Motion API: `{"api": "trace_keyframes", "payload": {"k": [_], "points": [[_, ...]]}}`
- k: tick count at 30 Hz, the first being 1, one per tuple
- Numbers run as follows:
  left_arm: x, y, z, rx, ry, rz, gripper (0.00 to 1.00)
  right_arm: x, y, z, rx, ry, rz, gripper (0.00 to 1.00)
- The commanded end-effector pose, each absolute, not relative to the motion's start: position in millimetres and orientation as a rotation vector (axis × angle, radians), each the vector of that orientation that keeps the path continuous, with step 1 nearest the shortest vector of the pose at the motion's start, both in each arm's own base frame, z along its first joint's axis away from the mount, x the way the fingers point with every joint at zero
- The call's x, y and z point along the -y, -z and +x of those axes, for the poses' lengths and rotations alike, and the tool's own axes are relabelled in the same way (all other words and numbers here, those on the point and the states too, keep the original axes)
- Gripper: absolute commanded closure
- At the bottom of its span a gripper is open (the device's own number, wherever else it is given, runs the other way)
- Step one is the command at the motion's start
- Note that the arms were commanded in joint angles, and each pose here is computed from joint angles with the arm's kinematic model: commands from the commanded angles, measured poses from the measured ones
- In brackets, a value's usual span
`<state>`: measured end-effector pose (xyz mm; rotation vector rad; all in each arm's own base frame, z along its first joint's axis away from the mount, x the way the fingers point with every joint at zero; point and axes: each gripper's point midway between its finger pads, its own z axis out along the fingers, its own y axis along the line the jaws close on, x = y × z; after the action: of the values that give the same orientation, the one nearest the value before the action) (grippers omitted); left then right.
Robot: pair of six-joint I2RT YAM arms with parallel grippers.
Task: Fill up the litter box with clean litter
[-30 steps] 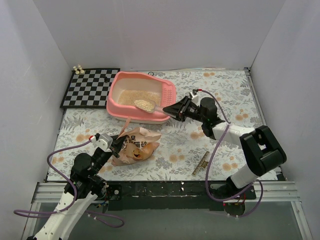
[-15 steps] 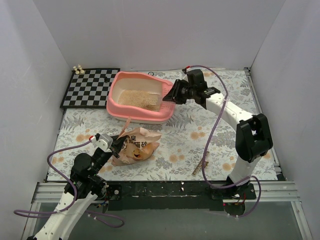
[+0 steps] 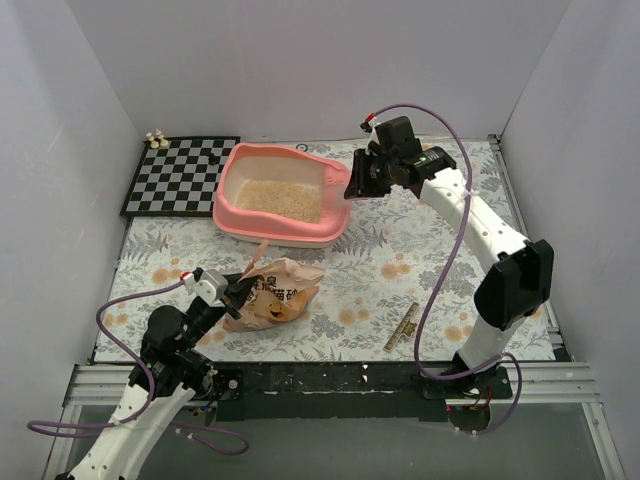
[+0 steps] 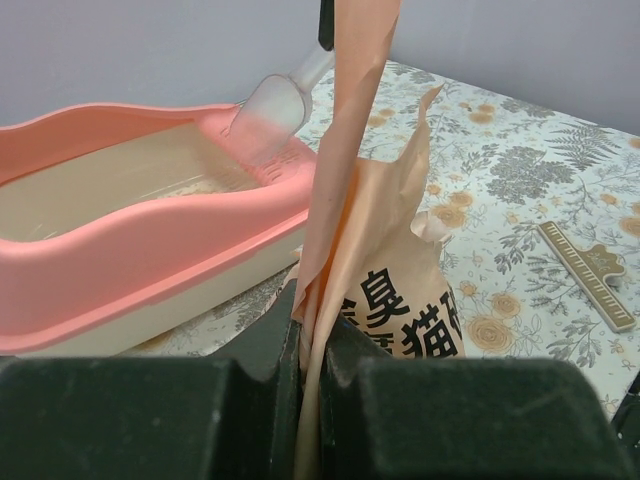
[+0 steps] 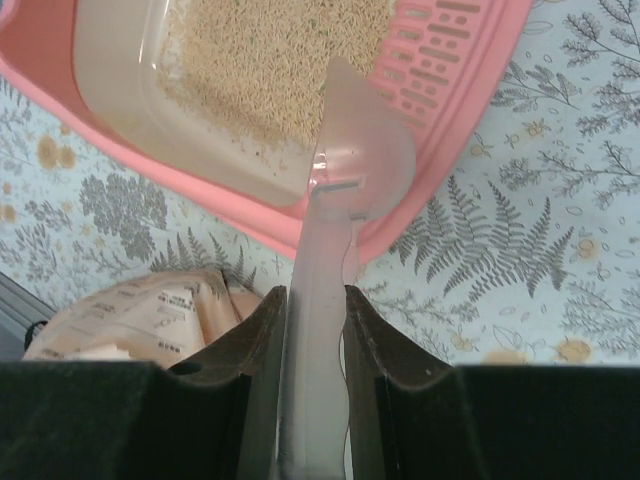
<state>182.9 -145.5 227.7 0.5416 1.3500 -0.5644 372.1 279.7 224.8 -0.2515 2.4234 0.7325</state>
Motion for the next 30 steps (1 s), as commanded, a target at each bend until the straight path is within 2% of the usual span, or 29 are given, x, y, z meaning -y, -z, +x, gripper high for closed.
{"api": "trace_keyframes", "payload": {"k": [1,5,10,15,30], "points": [[155,-292,164,-1.100,0.647,0.567,1.00,-260,-282,337,-2.333,-0.670,-0.378,0.99],[169,-287,157,-1.107,0.707,0.650,1.00,-254,-308,293,-2.275,-0.781,-0.468,0.99],[180,-283,146,-1.124,0.774,0.735,1.00,-246,-303,227,-2.250,-0.977,-0.580,0.99],[182,-272,143,-1.244,0.798,0.772,1.00,-235,-302,186,-2.236,-1.068,-0.638,0.99],[185,-259,152,-1.369,0.795,0.793,1.00,-249,-314,148,-2.184,-1.237,-0.798,0.99]]}}
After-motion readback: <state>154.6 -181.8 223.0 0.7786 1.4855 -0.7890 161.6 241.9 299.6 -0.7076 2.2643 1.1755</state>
